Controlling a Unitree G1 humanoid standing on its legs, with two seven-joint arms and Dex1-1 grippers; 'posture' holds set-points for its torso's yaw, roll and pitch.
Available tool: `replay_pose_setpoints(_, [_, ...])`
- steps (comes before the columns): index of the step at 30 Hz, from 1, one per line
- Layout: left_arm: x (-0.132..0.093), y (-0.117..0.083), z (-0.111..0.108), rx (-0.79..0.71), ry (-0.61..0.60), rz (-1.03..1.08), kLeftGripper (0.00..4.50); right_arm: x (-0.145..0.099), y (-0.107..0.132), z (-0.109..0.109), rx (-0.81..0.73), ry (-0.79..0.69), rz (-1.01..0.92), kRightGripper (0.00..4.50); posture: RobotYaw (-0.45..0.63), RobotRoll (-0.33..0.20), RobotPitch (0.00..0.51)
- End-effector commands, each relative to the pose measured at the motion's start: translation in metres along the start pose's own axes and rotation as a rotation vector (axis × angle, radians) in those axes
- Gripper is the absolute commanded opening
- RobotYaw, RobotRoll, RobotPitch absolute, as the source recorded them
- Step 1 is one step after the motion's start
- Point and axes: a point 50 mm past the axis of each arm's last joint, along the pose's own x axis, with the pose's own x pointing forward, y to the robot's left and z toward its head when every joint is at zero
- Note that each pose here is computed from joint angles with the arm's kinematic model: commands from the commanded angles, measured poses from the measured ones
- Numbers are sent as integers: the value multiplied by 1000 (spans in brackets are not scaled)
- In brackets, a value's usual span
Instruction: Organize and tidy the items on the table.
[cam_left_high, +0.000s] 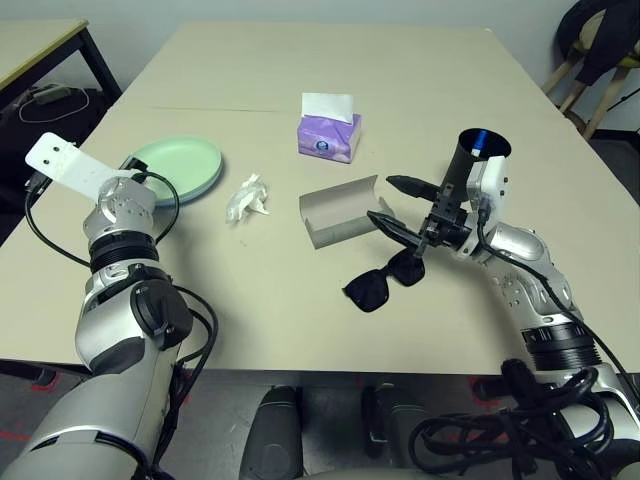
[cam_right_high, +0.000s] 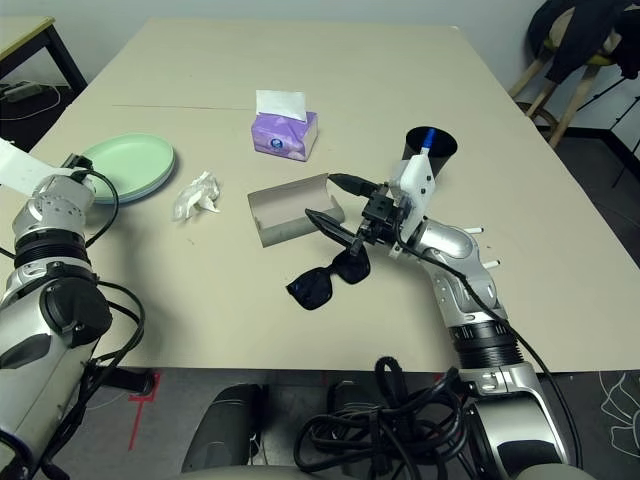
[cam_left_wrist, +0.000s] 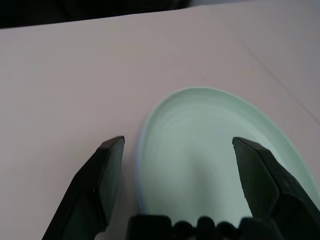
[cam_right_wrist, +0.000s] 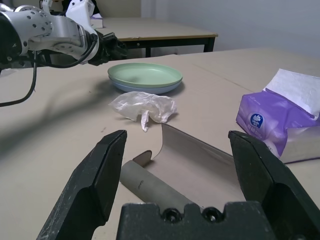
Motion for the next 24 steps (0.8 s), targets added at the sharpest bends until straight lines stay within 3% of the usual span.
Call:
replay_pose_setpoints(1, [-11,-11,-5,112,70,-221,4472,4,4,4,-5,-8,20,4500,160,0,112])
replay_pose_setpoints(6, [-22,-5,-17,376,166,-436,4472,5,4,4,-2,-7,24,4500,159,0,113])
replay_pose_setpoints(12, [-32,-10,-27,592,246,-728,4472,3,4,2,-1,-4,29,4500,155,0,112])
replay_pose_setpoints(18, [-25,-8,-40,668,277,-872,4472,2,3,0,-2,-1,32,4500,141,0,110])
replay_pose_setpoints(24, [-28,-16,-47,639,333,-1042,4472,-3,3,-4,-3,5,24,4500,124,0,110])
